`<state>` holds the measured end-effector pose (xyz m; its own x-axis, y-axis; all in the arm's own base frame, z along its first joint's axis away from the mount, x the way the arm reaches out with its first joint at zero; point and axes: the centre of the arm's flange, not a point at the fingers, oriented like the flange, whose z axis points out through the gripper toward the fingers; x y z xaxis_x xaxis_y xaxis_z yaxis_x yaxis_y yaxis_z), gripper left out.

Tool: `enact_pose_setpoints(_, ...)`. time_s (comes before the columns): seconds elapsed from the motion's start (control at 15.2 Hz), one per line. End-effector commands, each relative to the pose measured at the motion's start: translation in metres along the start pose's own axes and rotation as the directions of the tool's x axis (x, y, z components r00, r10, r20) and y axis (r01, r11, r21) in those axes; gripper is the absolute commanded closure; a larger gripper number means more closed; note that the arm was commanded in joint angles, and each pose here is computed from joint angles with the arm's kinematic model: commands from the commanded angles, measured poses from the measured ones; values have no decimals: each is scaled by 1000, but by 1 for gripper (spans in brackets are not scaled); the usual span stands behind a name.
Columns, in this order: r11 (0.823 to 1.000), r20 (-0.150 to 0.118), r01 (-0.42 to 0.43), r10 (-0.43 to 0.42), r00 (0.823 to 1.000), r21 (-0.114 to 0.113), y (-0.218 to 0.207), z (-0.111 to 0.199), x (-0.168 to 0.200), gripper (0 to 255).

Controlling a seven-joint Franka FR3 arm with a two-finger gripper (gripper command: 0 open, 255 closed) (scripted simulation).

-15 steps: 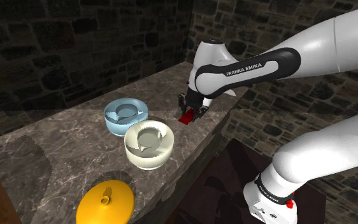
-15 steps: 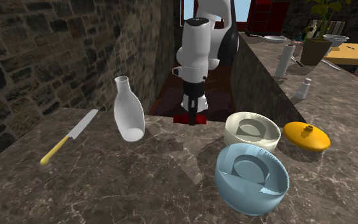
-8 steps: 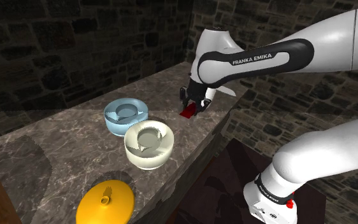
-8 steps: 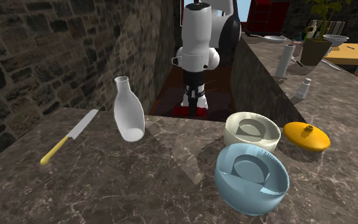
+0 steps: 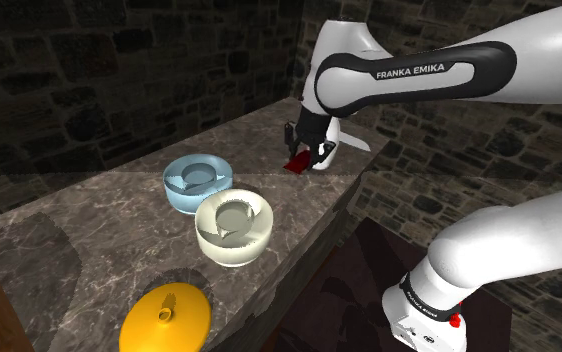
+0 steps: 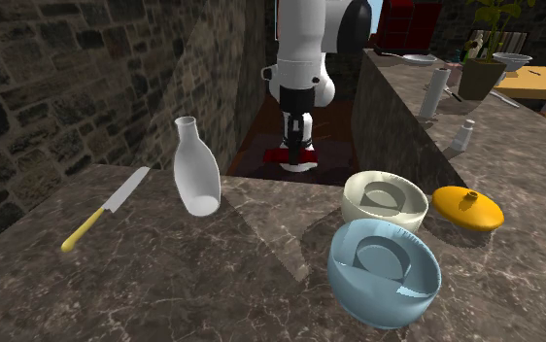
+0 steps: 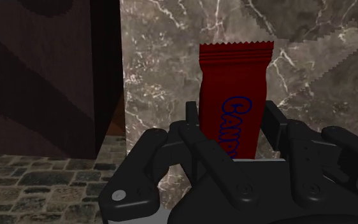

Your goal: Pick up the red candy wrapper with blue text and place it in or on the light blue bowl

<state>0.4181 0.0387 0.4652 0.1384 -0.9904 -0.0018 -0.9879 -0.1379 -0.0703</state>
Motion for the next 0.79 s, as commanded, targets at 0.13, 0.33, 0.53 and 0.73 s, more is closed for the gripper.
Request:
enact_pose_setpoints(0.13, 1000, 0, 0, 0, 1000, 0, -1, -21, 0, 255)
enact_pose_setpoints(0.33, 1000, 0, 0, 0, 1000, 0, -22, -24, -16, 255)
enact_pose_setpoints(0.53, 1000, 0, 0, 0, 1000, 0, -54, -23, -40, 255)
enact_pose_setpoints(0.73, 1000, 0, 0, 0, 1000, 0, -85, -21, -64, 255)
